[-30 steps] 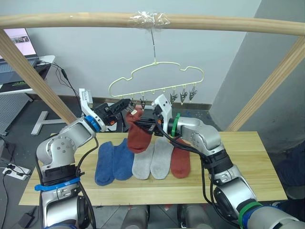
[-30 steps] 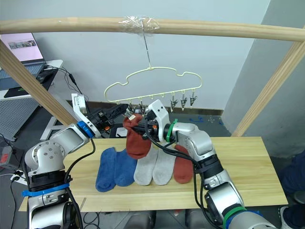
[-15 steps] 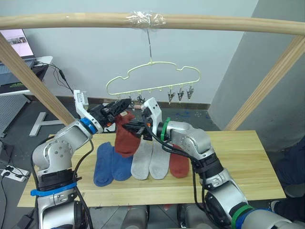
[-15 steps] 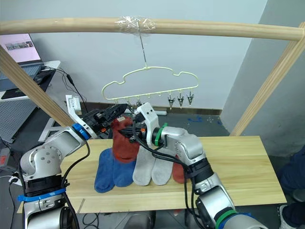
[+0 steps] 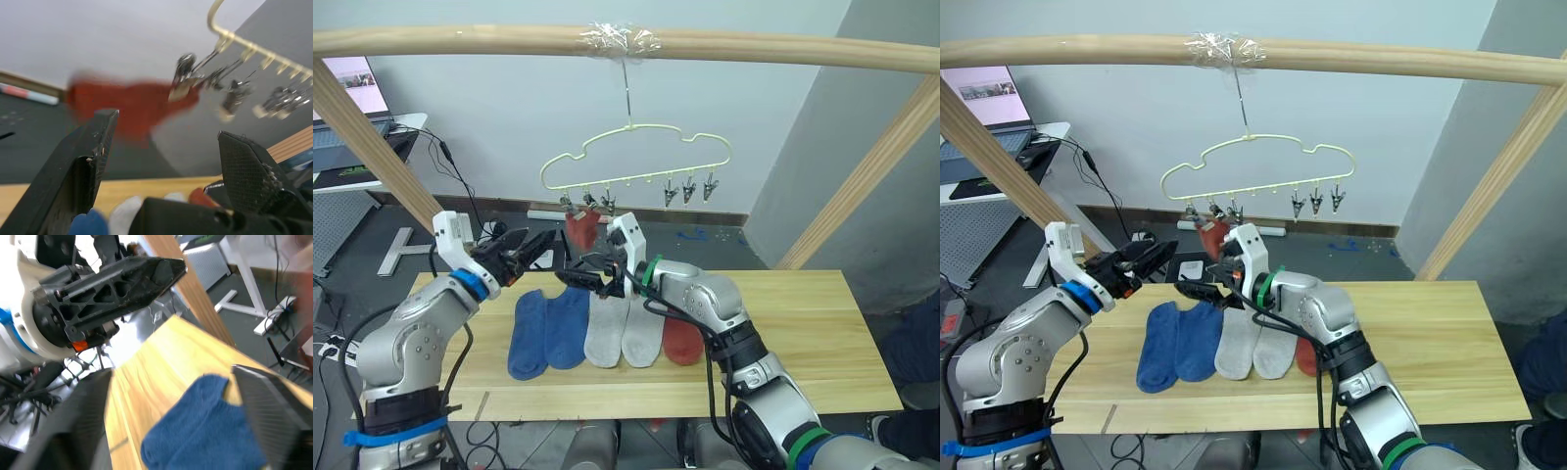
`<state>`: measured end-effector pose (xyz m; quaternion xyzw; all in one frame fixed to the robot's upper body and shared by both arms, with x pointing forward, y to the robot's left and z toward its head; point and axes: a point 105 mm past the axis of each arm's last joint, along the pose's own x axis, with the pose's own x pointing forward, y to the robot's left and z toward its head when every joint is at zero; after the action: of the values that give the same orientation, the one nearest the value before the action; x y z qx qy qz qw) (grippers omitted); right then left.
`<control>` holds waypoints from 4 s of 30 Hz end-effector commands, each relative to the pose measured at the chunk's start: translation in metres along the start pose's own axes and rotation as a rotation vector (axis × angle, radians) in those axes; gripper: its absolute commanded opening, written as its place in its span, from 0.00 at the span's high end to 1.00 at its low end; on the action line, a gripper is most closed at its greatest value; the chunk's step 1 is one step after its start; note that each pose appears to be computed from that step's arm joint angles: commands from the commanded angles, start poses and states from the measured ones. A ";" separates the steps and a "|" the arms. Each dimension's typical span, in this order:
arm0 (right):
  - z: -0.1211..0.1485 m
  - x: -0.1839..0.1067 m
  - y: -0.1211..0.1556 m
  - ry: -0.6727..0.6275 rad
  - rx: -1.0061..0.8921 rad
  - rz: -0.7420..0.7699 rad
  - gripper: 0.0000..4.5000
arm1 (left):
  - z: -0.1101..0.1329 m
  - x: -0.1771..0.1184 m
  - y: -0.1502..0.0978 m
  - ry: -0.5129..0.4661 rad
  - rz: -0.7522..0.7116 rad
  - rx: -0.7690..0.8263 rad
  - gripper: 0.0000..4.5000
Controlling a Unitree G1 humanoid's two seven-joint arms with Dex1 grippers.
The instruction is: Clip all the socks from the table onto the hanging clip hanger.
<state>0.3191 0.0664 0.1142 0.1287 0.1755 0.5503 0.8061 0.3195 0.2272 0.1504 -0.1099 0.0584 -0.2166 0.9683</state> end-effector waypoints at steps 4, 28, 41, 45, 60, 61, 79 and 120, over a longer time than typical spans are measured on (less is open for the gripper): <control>0.016 -0.042 -0.020 -0.040 -0.218 -0.100 0.01 | 0.004 0.006 -0.024 -0.003 -0.070 0.187 0.17; 0.061 -0.128 -0.021 -0.194 -0.426 -0.324 0.00 | 0.010 0.078 -0.045 -0.205 -0.014 0.468 0.57; 0.070 -0.137 -0.020 -0.213 -0.433 -0.363 0.00 | 0.009 0.110 -0.050 -0.240 -0.012 0.557 0.57; 0.070 -0.139 -0.021 -0.214 -0.431 -0.374 0.00 | 0.009 0.114 -0.052 -0.254 -0.039 0.504 0.57; 0.070 -0.143 -0.024 -0.213 -0.437 -0.400 0.00 | -0.009 0.085 -0.056 -0.195 -0.084 0.409 0.57; 0.071 -0.143 -0.024 -0.214 -0.437 -0.399 0.00 | -0.008 0.083 -0.051 -0.195 -0.049 0.431 0.57; 0.075 -0.143 -0.026 -0.208 -0.447 -0.406 0.00 | 0.015 0.125 -0.032 -0.281 0.060 0.463 0.57; 0.089 -0.148 0.016 -0.259 -0.559 -0.170 0.00 | 0.014 0.094 -0.038 -0.320 0.132 0.484 0.57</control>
<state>0.3019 -0.0702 0.2052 -0.0352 -0.0376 0.4733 0.8794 0.3962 0.1573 0.1545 0.0927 -0.1180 -0.1412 0.9785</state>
